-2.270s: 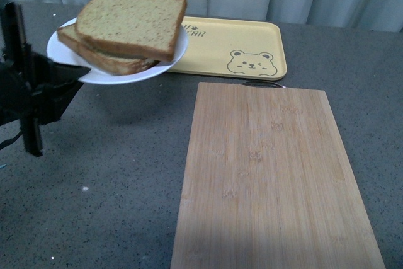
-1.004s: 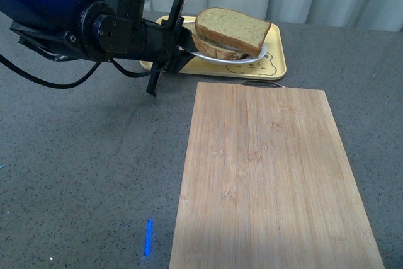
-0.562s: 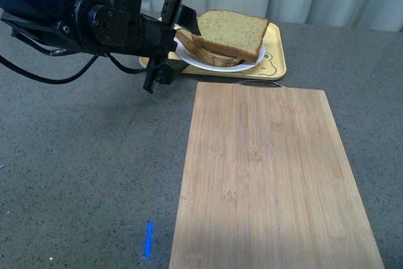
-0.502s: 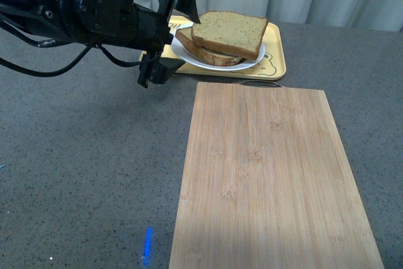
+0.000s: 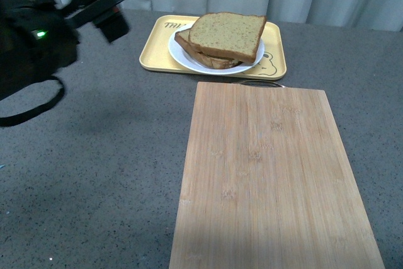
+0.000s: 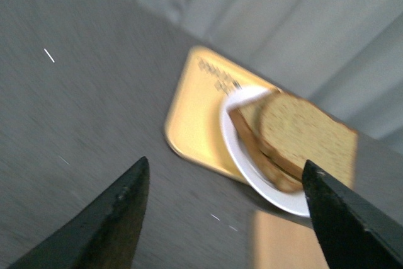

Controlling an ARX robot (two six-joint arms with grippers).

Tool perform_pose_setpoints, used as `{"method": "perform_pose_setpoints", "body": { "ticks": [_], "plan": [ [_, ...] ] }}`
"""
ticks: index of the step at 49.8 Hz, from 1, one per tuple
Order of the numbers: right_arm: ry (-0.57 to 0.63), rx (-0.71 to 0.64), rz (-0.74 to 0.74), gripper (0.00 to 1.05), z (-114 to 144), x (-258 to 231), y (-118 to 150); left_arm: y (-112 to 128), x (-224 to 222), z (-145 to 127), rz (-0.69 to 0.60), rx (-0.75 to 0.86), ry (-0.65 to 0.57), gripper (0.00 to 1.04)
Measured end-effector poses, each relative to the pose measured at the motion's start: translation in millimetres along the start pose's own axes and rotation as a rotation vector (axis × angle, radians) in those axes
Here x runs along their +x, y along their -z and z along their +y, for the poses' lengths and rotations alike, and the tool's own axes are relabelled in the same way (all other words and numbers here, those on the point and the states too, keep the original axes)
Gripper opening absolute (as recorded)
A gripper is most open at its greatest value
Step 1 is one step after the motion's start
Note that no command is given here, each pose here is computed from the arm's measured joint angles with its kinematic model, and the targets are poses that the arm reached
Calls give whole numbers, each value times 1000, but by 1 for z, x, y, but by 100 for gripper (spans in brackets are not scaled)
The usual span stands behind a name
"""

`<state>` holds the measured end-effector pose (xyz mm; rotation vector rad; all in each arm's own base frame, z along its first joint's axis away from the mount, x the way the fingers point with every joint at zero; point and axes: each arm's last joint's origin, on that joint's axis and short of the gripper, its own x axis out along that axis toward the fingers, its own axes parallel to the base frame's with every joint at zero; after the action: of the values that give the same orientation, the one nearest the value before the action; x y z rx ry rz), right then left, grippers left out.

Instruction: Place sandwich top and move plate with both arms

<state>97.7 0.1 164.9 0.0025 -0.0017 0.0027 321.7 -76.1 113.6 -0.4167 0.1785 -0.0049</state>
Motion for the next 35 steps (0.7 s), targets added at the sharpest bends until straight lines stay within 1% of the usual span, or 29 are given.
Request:
{"method": "perform_pose_setpoints", "body": {
  "ticks": [1, 3, 6, 7, 11, 12, 19, 31, 35],
  "plan": [
    [0, 0, 0, 95, 0, 0, 0, -4, -9, 4, -56, 103, 4, 66],
    [0, 0, 0, 95, 0, 0, 0, -15, -24, 10, -129, 210, 7, 57],
    [1, 0, 0, 95, 0, 0, 0, -25, -40, 14, -174, 289, 6, 46],
    [0, 0, 0, 95, 0, 0, 0, -29, -48, 15, -183, 316, 9, 41],
    [0, 0, 0, 95, 0, 0, 0, -31, -64, 21, -181, 359, 9, 28],
    [0, 0, 0, 95, 0, 0, 0, -31, -66, 22, -178, 364, 10, 26],
    [0, 0, 0, 95, 0, 0, 0, -31, -88, 33, -158, 392, -5, 5],
    [0, 0, 0, 95, 0, 0, 0, -36, -121, 41, -163, 403, -2, 4],
    [0, 0, 0, 95, 0, 0, 0, -39, -128, 43, -145, 405, -10, 4]
  ]
}}
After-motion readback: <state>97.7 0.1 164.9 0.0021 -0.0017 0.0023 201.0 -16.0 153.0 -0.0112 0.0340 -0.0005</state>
